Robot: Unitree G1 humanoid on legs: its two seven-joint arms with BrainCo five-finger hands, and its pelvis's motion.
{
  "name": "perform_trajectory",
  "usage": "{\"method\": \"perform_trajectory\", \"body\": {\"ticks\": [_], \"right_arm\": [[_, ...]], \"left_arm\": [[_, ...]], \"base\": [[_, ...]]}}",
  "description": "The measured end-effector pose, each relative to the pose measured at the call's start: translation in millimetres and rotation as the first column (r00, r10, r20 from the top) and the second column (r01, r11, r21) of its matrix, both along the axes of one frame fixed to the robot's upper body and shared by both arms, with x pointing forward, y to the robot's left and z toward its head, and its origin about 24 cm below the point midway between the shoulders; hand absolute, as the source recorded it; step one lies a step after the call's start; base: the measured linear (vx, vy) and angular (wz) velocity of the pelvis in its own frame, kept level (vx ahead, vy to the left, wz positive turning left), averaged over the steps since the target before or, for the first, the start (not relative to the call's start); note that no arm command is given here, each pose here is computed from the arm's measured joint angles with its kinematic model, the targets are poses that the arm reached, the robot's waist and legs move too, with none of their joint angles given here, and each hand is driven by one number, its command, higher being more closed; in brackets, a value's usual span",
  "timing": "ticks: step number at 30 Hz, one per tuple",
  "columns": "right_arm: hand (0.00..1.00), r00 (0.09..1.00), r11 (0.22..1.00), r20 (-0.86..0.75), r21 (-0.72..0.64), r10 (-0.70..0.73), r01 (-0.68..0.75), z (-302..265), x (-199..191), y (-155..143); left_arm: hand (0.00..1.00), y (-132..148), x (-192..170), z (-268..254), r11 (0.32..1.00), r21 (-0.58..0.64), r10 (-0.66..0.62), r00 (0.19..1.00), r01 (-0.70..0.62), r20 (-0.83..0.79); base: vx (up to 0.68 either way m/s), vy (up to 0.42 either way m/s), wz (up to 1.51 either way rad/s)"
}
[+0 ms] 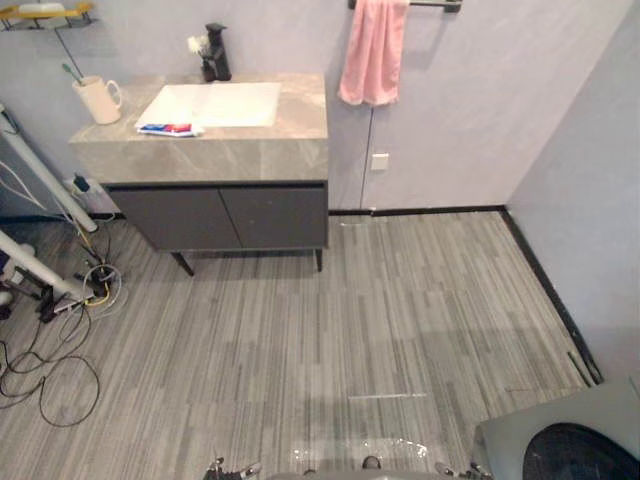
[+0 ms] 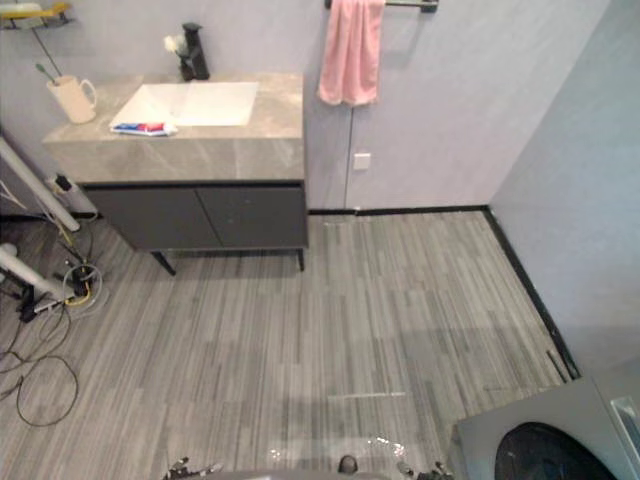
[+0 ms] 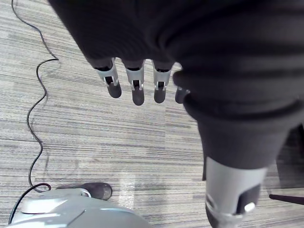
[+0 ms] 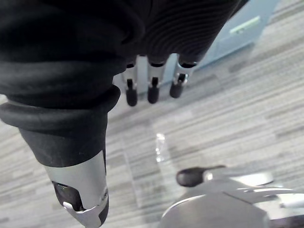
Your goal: Organize washtable
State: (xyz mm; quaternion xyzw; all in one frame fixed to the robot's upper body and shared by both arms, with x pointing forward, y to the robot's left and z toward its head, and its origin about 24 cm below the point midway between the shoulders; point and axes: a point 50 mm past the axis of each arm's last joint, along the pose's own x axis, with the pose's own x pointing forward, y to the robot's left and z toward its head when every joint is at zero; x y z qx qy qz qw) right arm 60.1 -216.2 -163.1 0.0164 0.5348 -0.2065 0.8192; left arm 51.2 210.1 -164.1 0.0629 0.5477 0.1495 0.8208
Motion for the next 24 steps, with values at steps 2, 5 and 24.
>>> {"method": "perform_trajectory", "body": {"ticks": [2,5,24], "right_arm": [[0.00,0.999,0.999,0.015,-0.012,0.039,-0.039,1,10,1],[0.00,0.996,0.997,0.046,-0.025,0.076,-0.075,4,26,1],[0.00,0.994,0.998,0.110,0.046,0.027,-0.032,6,45,22]], "left_arm": [[0.00,0,3,0,1.000,0.002,-0.007,1.000,0.007,0.006],[0.00,0,7,1,1.000,0.007,-0.024,1.000,0.024,0.012],[0.00,3,21,3,0.998,0.008,-0.062,0.997,0.061,0.041]], "base": [[0.00,0.000,0.00],[0.00,0.000,0.00],[-0.01,-0.003,0.01]]}}
